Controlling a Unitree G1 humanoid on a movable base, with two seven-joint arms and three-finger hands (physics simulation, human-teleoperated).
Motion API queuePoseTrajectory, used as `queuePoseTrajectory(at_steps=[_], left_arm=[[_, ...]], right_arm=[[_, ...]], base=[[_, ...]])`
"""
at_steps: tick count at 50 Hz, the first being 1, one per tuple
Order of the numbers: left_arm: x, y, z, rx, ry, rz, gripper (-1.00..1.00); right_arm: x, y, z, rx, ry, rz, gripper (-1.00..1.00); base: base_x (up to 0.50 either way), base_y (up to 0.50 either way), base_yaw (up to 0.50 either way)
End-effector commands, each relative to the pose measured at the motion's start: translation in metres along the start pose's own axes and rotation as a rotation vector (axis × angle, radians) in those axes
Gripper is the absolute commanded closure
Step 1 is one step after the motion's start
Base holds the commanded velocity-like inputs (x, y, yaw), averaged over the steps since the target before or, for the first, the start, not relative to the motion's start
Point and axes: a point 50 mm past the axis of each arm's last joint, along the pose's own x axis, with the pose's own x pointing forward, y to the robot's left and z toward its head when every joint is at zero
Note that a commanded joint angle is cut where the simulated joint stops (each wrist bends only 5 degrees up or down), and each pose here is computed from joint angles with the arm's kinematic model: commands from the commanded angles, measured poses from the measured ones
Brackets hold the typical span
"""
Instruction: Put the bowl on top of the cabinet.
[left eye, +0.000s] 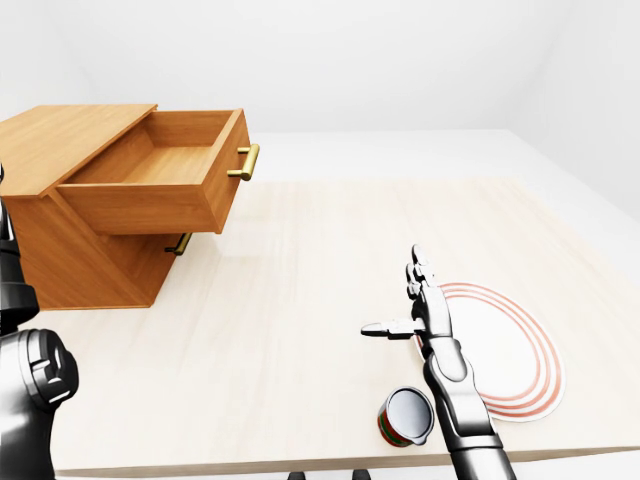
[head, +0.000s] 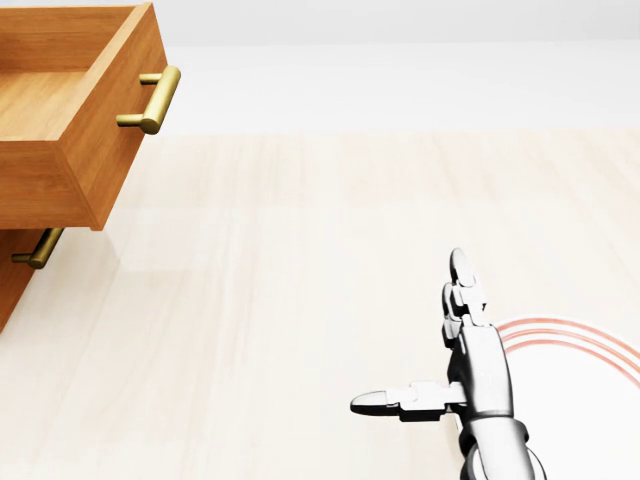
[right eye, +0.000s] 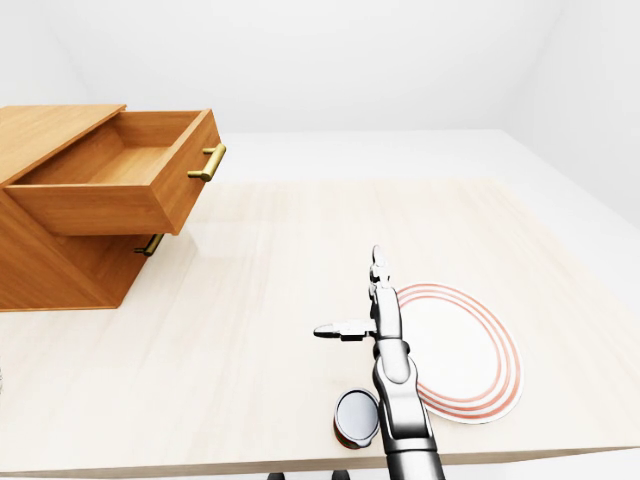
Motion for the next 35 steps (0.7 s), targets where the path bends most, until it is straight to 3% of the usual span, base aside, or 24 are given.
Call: queuePoseTrajectory(at_steps=[1,9,21,35], left_arm=[[-0.001,-0.011,-0.031,0.221,0.085,-0.113,0.95],[-0.015,-0.024,-0.048,0.365,0.091,-0.222,0.94],[-0.032,-0.033,-0.064,0.435,0.117,-0.302,0.94],[-0.060,-0.040,-0.090,0.589,0.100,-0.432,0.95]], right_arm=[[0.000,0.000,0.000,0.000,-0.001,-0.001,-1.00],[0.001,0.000,-0.001,0.000,0.000,0.001,-1.00],[0.000,0.000,0.000,0.000,-0.002,-0.001,-1.00],[0.001,0.000,-0.001,0.001,0.000,-0.002,-1.00]], base=[[0.00,0.00,0.00],[0.00,0.00,0.00],[0.00,0.00,0.00],[0.00,0.00,0.00]])
